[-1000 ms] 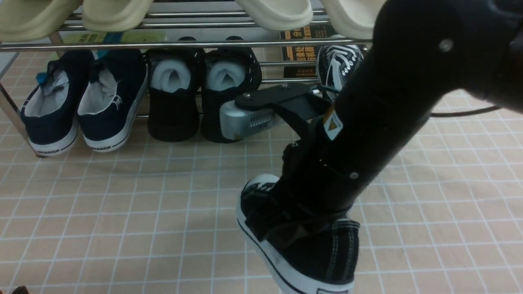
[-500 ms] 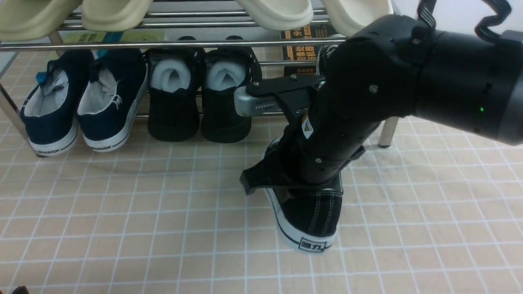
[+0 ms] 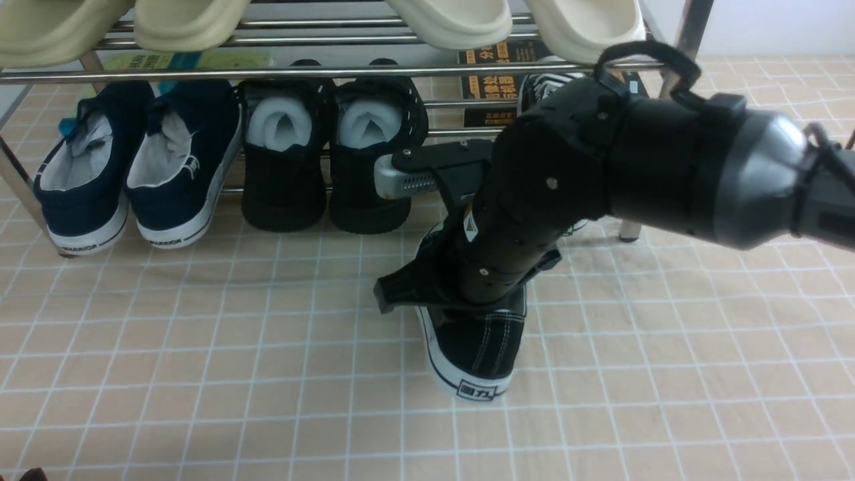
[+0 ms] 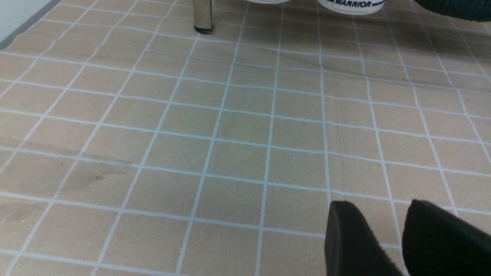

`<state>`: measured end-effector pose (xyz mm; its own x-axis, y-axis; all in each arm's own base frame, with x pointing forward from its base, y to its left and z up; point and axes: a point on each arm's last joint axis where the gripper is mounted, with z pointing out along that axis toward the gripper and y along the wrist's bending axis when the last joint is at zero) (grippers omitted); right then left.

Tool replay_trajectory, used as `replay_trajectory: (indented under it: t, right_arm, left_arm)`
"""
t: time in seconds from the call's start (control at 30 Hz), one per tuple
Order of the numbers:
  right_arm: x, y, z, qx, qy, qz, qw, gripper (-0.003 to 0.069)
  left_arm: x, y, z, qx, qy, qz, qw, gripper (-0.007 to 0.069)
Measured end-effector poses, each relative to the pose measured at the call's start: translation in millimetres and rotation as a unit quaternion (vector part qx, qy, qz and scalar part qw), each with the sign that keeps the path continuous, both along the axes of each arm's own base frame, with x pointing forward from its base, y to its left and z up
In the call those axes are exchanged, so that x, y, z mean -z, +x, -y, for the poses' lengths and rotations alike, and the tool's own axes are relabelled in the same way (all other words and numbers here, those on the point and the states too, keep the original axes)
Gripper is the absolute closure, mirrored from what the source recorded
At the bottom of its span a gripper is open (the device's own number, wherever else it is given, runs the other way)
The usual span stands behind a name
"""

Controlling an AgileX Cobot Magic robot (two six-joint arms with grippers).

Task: Take the shoes off the shelf from the light coffee tablecloth by hand.

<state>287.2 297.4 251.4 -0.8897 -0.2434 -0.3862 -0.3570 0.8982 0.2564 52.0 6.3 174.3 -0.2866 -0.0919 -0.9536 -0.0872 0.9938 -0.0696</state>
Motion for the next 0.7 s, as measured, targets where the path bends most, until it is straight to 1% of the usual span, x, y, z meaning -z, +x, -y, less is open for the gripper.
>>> replay_trajectory:
  t: [0.23, 0.37, 0.43, 0.57, 0.7]
  right_arm:
    - [14, 7, -9, 0.007, 0.022, 0.007, 1.000, 0.0637]
    - [21, 8, -13, 0.019, 0.033, -0.007, 0.999, 0.0617]
    - [22, 8, -14, 0.025, 0.039, -0.016, 0.999, 0.0583]
    - [13, 5, -18, 0.037, 0.063, -0.057, 0.996, 0.0461]
    - [-12, -1, -19, -0.003, 0.039, -0.089, 0.995, 0.0342]
  left_arm:
    - [0, 0, 0, 0.000, 0.000, 0.000, 1.000, 0.0383]
    - [0, 0, 0, 0.000, 0.000, 0.000, 1.000, 0.0383]
    - [0, 0, 0, 0.000, 0.000, 0.000, 1.000, 0.0383]
    - [0, 0, 0, 0.000, 0.000, 0.000, 1.000, 0.0383]
    - [0, 0, 0, 0.000, 0.000, 0.000, 1.000, 0.0383]
